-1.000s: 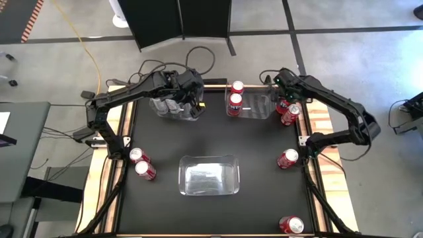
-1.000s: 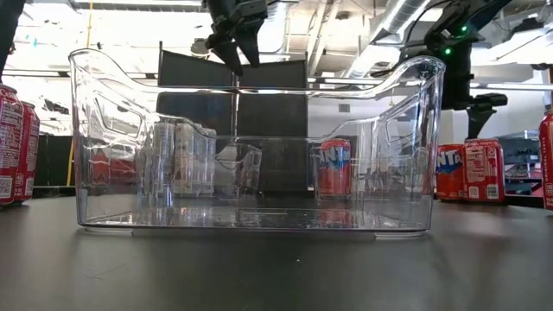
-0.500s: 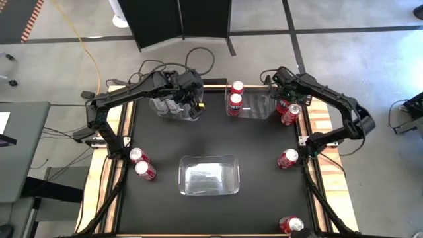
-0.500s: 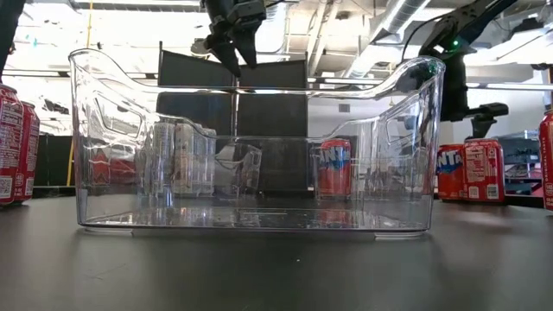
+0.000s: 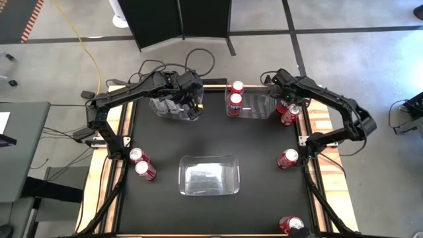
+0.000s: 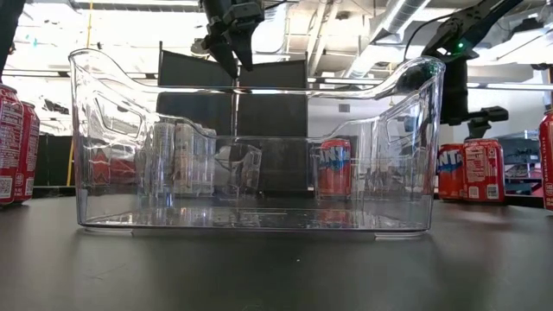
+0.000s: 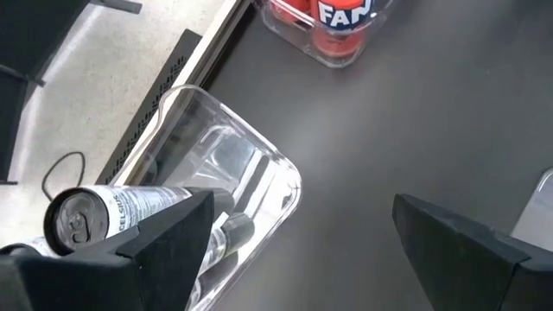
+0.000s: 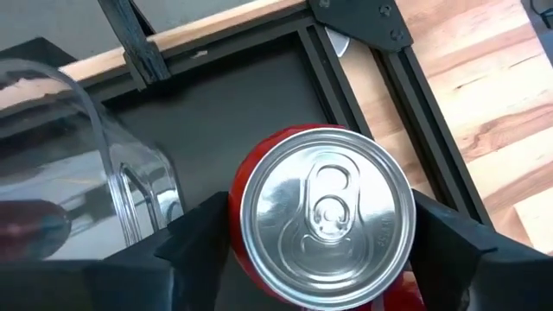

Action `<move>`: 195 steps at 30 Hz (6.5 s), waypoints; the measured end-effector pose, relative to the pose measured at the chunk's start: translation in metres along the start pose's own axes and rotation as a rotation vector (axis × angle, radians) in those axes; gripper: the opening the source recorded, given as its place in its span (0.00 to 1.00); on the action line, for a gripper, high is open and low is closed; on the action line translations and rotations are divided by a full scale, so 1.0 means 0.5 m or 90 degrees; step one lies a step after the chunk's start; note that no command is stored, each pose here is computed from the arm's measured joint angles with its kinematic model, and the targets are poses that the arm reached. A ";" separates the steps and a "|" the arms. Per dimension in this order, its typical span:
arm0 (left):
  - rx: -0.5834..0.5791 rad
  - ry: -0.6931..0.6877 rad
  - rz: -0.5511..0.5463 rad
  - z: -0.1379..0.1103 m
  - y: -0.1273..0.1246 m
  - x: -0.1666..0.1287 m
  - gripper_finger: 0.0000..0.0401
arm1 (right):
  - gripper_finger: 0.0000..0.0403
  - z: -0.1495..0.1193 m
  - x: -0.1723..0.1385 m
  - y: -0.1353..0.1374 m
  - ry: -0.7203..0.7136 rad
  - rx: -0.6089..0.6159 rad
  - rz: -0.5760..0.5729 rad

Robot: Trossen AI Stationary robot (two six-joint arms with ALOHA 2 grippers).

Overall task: Sort soda cans
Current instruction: Put the top red soda can into the top right transparent bin, then put the red soda can into the top right transparent bin

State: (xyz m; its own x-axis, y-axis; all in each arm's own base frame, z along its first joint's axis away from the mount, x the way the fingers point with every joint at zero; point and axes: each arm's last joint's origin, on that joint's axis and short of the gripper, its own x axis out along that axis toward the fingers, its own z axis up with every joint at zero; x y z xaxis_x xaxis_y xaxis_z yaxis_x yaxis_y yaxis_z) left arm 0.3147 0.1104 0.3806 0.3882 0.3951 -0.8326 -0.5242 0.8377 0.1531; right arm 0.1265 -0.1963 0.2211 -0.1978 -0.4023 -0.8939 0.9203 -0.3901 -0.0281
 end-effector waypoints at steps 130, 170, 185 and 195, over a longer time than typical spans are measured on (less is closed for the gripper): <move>0.070 -0.271 -0.297 -0.113 -0.434 -0.071 0.88 | 0.97 -0.471 -0.477 -0.183 0.395 -0.654 0.366; -0.100 -0.383 -0.355 -0.138 -0.542 -0.096 0.88 | 0.97 -0.618 -0.506 -0.301 0.578 -0.728 0.298; -0.015 -0.345 -0.308 -0.152 -0.537 -0.082 0.88 | 0.97 -0.731 -0.459 -0.334 0.458 -0.877 0.309; -0.007 -0.339 -0.300 -0.153 -0.535 -0.079 0.88 | 0.97 -0.782 -0.442 -0.340 0.462 -0.875 0.307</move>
State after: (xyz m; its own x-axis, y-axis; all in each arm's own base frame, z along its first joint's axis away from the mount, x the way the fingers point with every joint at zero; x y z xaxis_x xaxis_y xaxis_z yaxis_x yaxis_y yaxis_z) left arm 0.3816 -0.1580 0.3317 0.8916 0.1240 -0.4356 -0.2156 0.9620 -0.1674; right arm 0.1456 0.2827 0.2484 0.0068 0.3476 -0.9376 0.5158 0.8021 0.3011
